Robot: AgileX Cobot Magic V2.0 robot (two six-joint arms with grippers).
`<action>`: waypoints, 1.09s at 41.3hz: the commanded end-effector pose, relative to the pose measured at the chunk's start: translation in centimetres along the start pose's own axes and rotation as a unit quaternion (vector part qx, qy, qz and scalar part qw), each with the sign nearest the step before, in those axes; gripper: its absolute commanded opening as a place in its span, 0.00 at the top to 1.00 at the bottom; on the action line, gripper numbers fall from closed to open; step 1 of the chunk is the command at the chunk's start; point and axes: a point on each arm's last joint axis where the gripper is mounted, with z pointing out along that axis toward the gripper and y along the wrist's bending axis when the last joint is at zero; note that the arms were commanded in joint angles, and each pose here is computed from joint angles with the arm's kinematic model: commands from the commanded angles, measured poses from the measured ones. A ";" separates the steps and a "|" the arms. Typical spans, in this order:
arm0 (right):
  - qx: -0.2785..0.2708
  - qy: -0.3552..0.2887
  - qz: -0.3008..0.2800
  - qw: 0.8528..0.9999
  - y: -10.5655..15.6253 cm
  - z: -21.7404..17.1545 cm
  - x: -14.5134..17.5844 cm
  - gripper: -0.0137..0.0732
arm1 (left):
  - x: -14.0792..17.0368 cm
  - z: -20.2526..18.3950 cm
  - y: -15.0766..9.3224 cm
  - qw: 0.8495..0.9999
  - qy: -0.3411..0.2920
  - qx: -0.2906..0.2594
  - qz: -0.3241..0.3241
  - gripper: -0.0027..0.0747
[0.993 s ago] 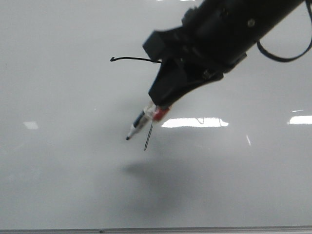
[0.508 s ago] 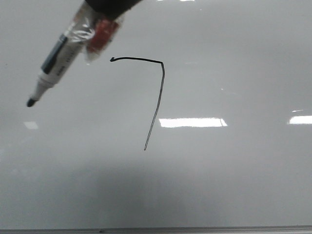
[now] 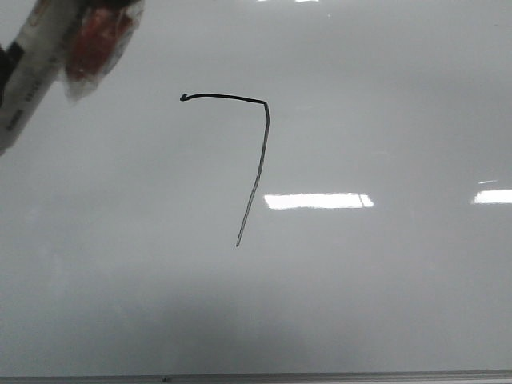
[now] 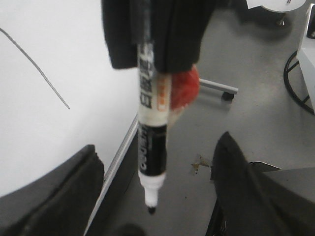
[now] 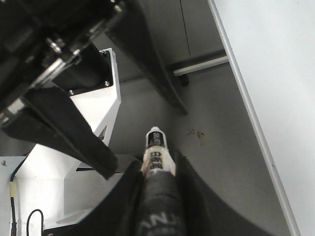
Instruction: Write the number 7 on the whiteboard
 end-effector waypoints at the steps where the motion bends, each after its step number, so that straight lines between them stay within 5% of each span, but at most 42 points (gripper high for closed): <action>1: -0.002 -0.048 -0.020 0.999 1.4 -1.6 -1.4 0.91 | -2.1 0.1 0.3 0.998 -0.061 -0.009 0.002 0.36; 6: -0.006 -0.047 -0.024 0.999 1.7 -1.5 -1.4 0.91 | -2.2 1.2 0.3 0.999 -0.049 -0.006 0.002 0.40; 29: 0.013 -0.026 -0.043 0.999 1.3 -1.4 -1.0 0.90 | -2.1 0.8 0.3 0.999 -0.049 -0.006 0.002 0.89; 33: 0.015 -0.029 -0.043 0.999 1.2 -1.4 -1.1 0.78 | -2.1 0.8 0.3 0.999 -0.049 -0.006 0.002 0.99; 40: 0.031 -0.045 -0.041 0.998 0.9 -1.7 -1.3 0.26 | -1.7 0.9 0.3 1.000 -0.024 -0.004 0.004 0.99; 45: 0.082 -0.087 -0.019 0.993 -0.4 -4.3 -1.2 0.26 | -0.3 1.9 1.1 0.996 0.056 -0.024 -0.062 0.99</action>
